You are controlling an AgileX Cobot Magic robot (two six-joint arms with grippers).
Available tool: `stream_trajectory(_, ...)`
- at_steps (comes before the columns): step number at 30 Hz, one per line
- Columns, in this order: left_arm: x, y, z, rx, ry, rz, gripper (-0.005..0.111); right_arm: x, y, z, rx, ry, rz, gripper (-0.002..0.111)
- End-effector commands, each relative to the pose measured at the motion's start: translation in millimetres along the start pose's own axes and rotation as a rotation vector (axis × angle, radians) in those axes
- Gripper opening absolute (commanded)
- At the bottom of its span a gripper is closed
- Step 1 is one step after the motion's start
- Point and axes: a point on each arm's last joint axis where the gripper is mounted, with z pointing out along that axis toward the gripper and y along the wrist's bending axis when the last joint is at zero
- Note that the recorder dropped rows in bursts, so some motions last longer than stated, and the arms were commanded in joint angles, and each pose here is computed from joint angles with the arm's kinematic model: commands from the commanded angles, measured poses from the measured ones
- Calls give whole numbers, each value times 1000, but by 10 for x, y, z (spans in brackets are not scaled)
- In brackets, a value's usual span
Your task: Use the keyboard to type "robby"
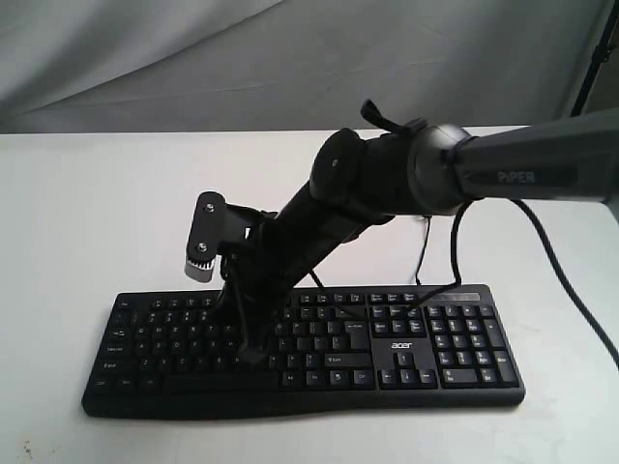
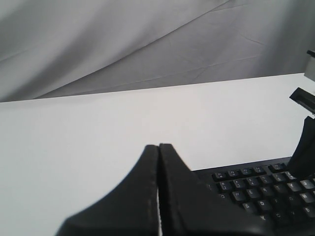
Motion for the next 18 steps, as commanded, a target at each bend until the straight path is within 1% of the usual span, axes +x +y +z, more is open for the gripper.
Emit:
stream_trajectory(1, 7, -2, 1, 4, -5, 3, 0, 10, -45, 17, -10, -14, 14, 0)
stream_trajectory(5, 7, -2, 1, 4, -5, 3, 0, -9, -72, 34, -39, -19, 16, 0)
stream_trajectory(18, 7, -2, 1, 4, -5, 3, 0, 43, -95, 87, -32, -2, 40, 0)
